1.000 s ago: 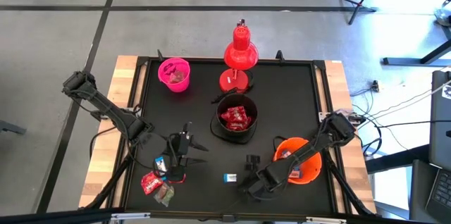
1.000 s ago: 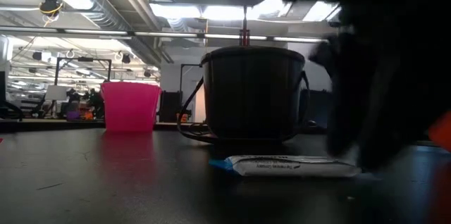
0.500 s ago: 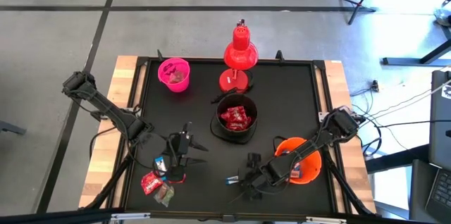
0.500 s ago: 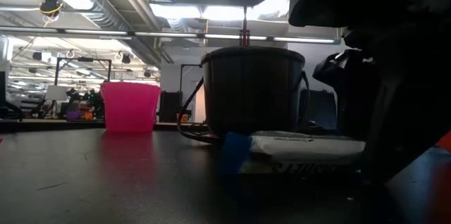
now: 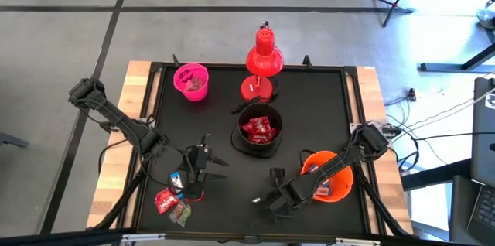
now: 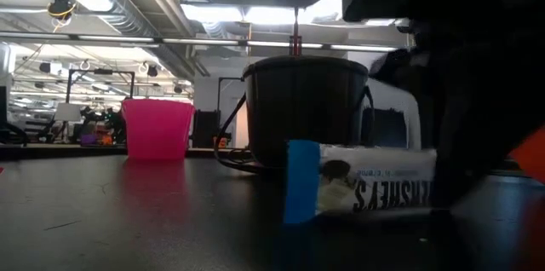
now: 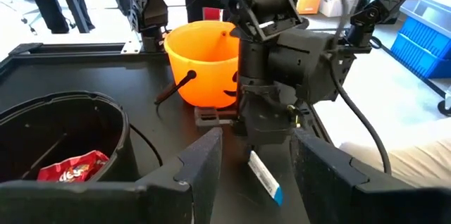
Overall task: Organize candy in baskets
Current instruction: Put the white chocolate into the orange bucket
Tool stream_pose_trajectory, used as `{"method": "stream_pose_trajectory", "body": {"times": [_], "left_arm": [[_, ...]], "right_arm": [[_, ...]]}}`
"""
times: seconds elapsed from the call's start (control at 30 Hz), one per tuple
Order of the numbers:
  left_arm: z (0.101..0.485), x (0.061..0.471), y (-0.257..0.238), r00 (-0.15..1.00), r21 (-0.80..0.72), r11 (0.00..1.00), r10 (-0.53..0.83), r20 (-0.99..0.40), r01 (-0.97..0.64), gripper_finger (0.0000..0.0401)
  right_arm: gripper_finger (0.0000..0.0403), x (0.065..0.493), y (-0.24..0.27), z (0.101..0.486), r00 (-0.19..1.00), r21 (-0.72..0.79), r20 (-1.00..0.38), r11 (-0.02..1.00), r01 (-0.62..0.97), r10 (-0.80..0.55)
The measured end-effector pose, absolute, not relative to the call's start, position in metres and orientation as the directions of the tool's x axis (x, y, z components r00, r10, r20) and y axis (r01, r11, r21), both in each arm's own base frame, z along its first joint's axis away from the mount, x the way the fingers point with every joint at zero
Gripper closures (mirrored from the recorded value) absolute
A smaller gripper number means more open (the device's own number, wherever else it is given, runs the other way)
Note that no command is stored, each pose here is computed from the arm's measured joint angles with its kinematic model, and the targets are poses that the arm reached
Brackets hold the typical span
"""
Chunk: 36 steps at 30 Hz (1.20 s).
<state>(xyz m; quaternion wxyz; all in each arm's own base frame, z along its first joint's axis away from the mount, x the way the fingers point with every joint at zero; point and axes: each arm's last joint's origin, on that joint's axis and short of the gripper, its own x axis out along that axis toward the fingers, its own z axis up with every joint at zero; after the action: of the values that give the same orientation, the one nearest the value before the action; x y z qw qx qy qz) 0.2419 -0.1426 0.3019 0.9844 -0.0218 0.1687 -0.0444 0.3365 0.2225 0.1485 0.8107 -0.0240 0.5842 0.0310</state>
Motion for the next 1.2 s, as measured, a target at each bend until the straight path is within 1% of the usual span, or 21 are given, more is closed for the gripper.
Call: {"method": "stream_pose_trajectory", "body": {"times": [0.07,0.23,0.3,0.4,0.6,0.77,0.93,1.07,1.2], "left_arm": [[0.302,0.242,-0.143,0.939,-0.061,0.995,-0.095,-0.330,0.079,0.0243],[0.302,0.242,-0.143,0.939,-0.064,0.995,-0.095,-0.331,0.078,0.0243],[0.302,0.242,-0.143,0.939,-0.069,0.995,-0.095,-0.331,0.076,0.0243],[0.302,0.242,-0.143,0.939,-0.079,0.994,-0.095,-0.331,0.072,0.0243],[0.302,0.242,-0.142,0.940,-0.081,0.994,-0.090,-0.330,0.067,0.0243],[0.302,0.242,-0.143,0.941,-0.083,0.994,-0.091,-0.325,0.068,0.0243],[0.302,0.242,-0.142,0.941,-0.083,0.994,-0.091,-0.325,0.067,0.0243],[0.302,0.242,-0.143,0.941,-0.083,0.994,-0.091,-0.325,0.068,0.0243],[0.302,0.242,-0.143,0.941,-0.082,0.994,-0.091,-0.325,0.068,0.0243]], "right_arm": [[0.0389,0.339,0.223,0.162,0.303,-0.049,-0.953,0.996,-0.076,-0.024],[0.0400,0.337,0.230,0.198,0.320,-0.193,-0.934,0.979,-0.072,-0.161],[0.0399,0.334,0.236,0.211,0.340,-0.218,-0.923,0.973,-0.079,-0.180],[0.0397,0.324,0.240,0.231,0.384,-0.239,-0.903,0.968,-0.077,-0.192],[0.0401,0.285,0.238,0.269,0.496,-0.296,-0.827,0.955,0.017,-0.265],[0.0401,0.243,0.224,0.300,0.570,-0.244,-0.781,0.965,0.098,-0.256],[0.0400,0.199,0.208,0.311,0.596,-0.150,-0.778,0.980,0.130,-0.199],[0.0401,0.171,0.197,0.306,0.547,-0.081,-0.821,0.981,0.174,-0.165],[0.0401,0.153,0.192,0.295,0.441,-0.057,-0.885,0.976,0.210,-0.147]]}}
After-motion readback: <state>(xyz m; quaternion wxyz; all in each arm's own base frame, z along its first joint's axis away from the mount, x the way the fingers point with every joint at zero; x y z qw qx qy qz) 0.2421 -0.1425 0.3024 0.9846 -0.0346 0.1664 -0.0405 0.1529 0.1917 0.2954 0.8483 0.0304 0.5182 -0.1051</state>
